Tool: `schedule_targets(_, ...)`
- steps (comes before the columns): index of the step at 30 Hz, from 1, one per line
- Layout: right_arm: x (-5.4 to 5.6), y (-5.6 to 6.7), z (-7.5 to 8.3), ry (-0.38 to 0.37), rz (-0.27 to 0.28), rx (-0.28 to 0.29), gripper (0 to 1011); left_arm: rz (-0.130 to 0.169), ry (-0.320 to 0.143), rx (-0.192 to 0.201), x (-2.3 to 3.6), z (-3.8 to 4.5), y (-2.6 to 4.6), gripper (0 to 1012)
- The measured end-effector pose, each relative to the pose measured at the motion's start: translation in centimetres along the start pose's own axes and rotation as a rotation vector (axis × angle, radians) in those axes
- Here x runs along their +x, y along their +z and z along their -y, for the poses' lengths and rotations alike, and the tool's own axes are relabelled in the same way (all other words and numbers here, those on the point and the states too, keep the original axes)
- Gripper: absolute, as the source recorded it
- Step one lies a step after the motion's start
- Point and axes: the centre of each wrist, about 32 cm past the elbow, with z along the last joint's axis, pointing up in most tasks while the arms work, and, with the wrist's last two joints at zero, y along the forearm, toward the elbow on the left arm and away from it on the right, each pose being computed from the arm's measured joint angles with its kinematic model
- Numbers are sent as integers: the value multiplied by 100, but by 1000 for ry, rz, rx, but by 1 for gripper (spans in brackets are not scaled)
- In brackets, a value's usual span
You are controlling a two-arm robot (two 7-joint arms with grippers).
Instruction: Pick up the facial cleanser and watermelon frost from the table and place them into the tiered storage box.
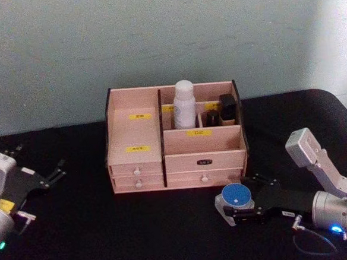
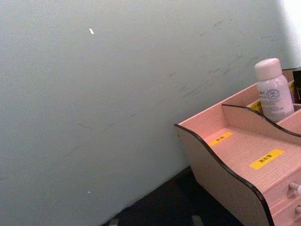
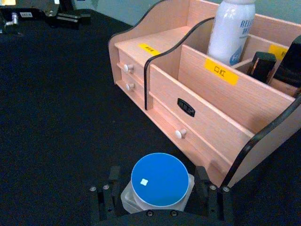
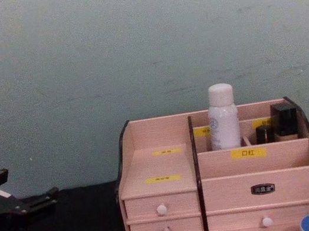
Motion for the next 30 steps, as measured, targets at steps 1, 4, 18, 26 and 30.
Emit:
schedule_targets(1, 3, -1, -4, 1, -1, -3, 1000, 0, 0, 0, 0, 0, 0, 1001)
schedule_targets(4, 9, -5, -10, 2, -4, -9, 1000, 0, 0, 0, 0, 0, 0, 1001)
schedule_targets(18, 28, -6, -38, 2, -19, -18, 1000, 0, 0, 0, 0, 0, 0, 1001)
schedule_targets(26, 32, -1, -50, 4, -23, -25, 1000, 0, 0, 0, 0, 0, 0, 1001)
schedule_targets(30, 32, -2, -50, 4, -23, -25, 1000, 0, 0, 0, 0, 0, 0, 1001)
